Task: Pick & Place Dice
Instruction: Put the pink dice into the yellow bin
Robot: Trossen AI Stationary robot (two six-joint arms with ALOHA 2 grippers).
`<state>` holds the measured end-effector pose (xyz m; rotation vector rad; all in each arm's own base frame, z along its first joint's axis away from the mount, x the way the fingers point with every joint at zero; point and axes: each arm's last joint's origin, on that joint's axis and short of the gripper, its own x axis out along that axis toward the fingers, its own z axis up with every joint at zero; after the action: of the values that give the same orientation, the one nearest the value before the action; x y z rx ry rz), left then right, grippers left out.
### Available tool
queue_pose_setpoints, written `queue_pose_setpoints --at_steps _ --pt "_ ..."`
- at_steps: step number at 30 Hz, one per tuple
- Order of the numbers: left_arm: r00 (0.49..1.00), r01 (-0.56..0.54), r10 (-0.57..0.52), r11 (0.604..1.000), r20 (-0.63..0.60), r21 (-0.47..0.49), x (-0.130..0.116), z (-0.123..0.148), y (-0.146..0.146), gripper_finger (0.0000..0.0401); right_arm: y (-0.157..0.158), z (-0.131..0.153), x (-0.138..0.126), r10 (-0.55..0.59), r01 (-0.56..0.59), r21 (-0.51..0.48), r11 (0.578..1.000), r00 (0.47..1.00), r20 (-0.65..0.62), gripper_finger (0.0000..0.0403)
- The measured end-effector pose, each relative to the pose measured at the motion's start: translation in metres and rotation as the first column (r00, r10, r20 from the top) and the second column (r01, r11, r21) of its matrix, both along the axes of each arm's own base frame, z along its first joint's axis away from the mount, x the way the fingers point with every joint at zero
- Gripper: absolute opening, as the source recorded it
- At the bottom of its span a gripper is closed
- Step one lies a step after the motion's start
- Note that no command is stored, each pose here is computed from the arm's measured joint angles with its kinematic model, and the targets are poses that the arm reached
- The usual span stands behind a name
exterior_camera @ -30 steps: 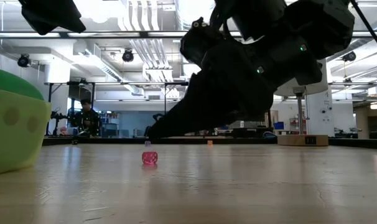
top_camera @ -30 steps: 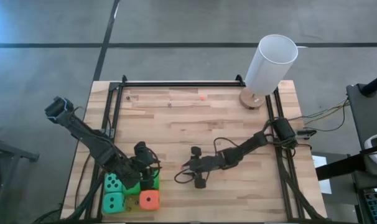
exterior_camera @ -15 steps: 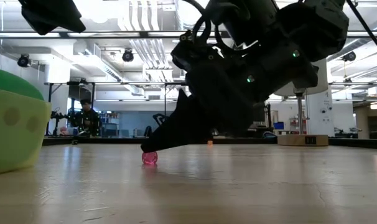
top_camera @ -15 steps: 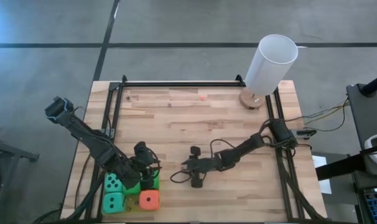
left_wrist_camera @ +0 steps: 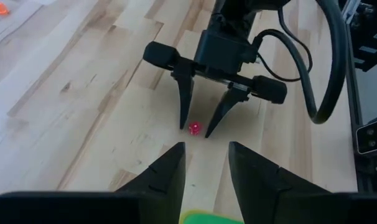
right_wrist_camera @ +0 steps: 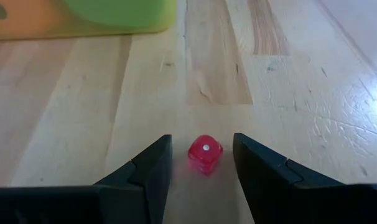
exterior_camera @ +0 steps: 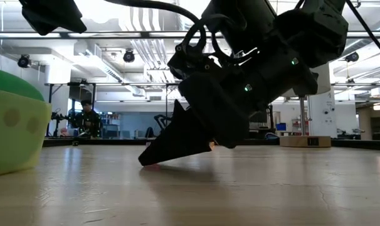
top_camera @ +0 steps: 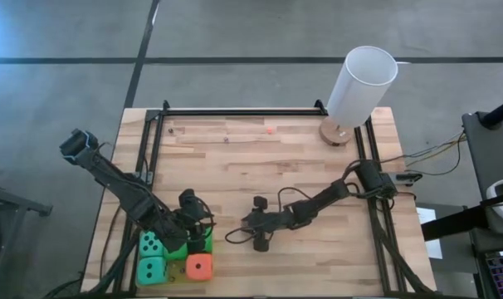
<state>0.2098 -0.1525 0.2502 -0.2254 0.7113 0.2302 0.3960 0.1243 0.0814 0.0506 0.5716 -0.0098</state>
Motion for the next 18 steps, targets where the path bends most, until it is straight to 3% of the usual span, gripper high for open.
queue_pose_setpoints --at_steps 6,18 --pt "1.000 0.002 -0.002 1.000 -0.001 0.002 0.0000 -0.0001 0.0000 0.0123 -0.0003 -0.0001 -0.0010 0.000 0.000 -0.003 1.000 1.000 -0.008 0.0143" --pt "1.000 0.001 -0.001 1.000 -0.001 0.002 0.0000 -0.0001 0.0000 0.0127 -0.0003 0.0004 -0.0010 0.005 -0.005 -0.011 1.000 1.000 -0.007 0.0056"
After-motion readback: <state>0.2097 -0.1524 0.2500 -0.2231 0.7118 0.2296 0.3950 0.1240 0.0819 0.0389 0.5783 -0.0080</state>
